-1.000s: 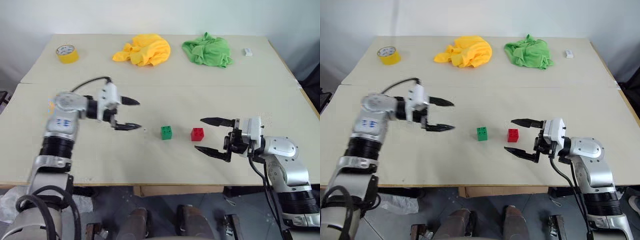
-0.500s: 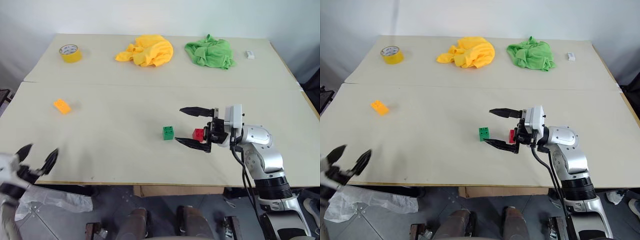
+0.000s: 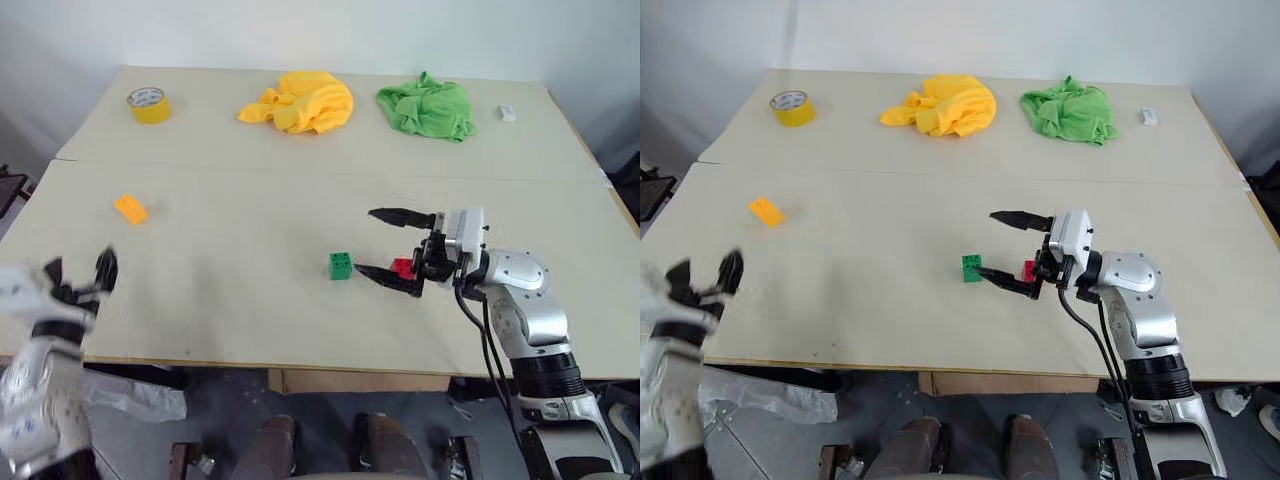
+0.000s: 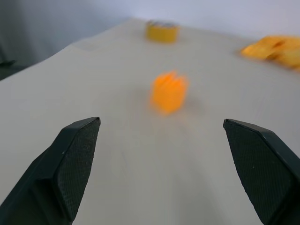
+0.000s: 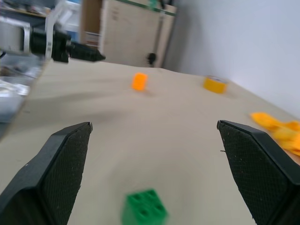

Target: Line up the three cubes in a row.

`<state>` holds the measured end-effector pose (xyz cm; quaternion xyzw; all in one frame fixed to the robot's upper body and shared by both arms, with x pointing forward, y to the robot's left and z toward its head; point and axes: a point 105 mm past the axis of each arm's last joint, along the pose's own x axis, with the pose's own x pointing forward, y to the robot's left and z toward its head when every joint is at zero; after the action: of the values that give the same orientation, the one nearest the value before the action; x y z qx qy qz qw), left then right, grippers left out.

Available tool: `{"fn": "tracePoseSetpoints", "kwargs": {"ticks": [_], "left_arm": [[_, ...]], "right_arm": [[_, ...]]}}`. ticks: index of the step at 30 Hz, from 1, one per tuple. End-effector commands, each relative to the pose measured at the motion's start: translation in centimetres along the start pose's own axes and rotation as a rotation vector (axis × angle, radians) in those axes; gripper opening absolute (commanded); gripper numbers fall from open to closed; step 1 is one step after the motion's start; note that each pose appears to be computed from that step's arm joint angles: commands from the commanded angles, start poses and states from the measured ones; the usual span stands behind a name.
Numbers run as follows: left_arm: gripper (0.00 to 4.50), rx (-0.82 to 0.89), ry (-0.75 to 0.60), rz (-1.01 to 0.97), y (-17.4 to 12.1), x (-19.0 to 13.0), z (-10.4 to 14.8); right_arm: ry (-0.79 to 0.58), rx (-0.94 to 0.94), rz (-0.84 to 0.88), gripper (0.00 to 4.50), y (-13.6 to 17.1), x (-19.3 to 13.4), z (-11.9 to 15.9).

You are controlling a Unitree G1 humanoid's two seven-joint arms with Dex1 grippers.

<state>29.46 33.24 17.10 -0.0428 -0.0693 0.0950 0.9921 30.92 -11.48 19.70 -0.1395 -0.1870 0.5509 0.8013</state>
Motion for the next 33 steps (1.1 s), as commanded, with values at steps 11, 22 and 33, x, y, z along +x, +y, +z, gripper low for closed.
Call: {"fn": "tracePoseSetpoints", "kwargs": {"ticks": [11,22,33], "left_arm": [[4.47,-0.116,0.148,0.351,-0.6,7.7,-1.3],[4.47,-0.094,0.130,0.407,-0.3,10.8,-1.9],[1.42,-0.113,0.149,0.309,-1.8,11.7,-2.1]], "right_arm": [[-0.016,-0.039,-0.052,4.50,0.1,-0.5,0.8],[-0.007,-0.025,-0.113,4.50,-0.3,-1.0,1.1],[0.012,-0.034,-0.132,4.50,-0.3,-1.5,0.9]]}}
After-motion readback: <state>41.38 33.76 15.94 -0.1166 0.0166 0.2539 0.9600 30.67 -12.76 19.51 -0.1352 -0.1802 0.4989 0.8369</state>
